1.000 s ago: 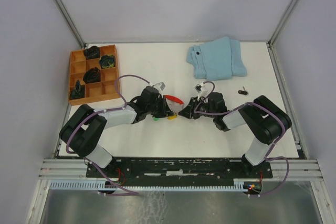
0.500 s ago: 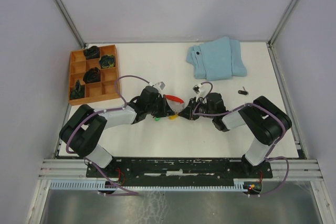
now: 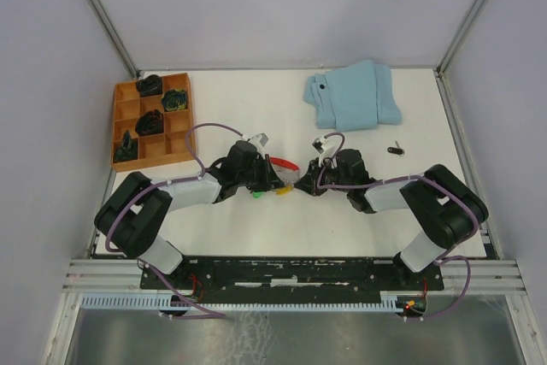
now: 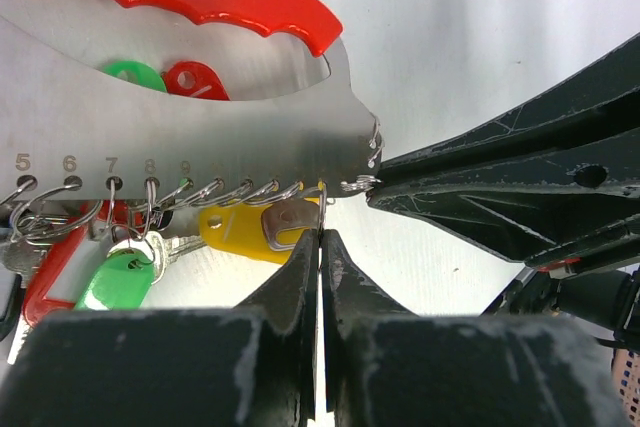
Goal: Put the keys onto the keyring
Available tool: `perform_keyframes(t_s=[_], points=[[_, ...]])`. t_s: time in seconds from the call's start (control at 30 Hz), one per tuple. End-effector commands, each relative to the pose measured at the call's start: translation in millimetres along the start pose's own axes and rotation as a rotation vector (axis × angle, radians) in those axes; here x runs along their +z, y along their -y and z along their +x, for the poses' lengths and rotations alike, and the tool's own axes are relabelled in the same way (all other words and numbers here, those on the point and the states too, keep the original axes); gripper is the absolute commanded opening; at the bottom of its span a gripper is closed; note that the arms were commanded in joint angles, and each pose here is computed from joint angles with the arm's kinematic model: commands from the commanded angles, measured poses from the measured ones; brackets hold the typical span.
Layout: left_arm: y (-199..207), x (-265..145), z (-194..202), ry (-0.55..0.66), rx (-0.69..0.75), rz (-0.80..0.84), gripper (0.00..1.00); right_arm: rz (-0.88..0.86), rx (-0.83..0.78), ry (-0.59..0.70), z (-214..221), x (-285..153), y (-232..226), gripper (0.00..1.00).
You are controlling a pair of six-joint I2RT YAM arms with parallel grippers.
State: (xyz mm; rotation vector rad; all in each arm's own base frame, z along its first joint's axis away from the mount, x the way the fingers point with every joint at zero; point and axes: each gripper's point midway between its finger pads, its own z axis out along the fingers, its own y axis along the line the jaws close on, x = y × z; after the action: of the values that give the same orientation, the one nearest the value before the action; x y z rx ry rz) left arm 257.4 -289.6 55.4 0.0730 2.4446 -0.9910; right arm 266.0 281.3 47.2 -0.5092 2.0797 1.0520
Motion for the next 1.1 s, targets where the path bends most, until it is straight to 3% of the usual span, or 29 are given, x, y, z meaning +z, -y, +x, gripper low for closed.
perform_keyframes(t_s=[0.0, 0.1, 0.3, 0.73, 1.07], points=[[25.6, -7.2, -11.1, 0.036, -0.007, 0.091, 0.03, -0.002, -0.079, 0.042, -21.7, 2.0, -6.2, 0.16], [26.2, -8.1, -11.2, 0.037, -0.006, 0.093, 0.03, -0.004, -0.097, 0.031, -19.8, 2.6, -7.7, 0.15], [27.5, -11.5, -13.9, 0.047, 0.004, 0.089, 0.03, 0.024, -0.158, -0.003, -14.5, -0.8, -5.4, 0.27], [28.0, -11.8, -14.0, 0.043, 0.005, 0.088, 0.03, 0.020, -0.248, -0.005, -15.8, -2.0, -13.7, 0.27], [28.2, -11.7, -12.8, 0.039, 0.005, 0.090, 0.03, 0.067, -0.264, 0.079, -31.4, -3.8, -12.9, 0.26]])
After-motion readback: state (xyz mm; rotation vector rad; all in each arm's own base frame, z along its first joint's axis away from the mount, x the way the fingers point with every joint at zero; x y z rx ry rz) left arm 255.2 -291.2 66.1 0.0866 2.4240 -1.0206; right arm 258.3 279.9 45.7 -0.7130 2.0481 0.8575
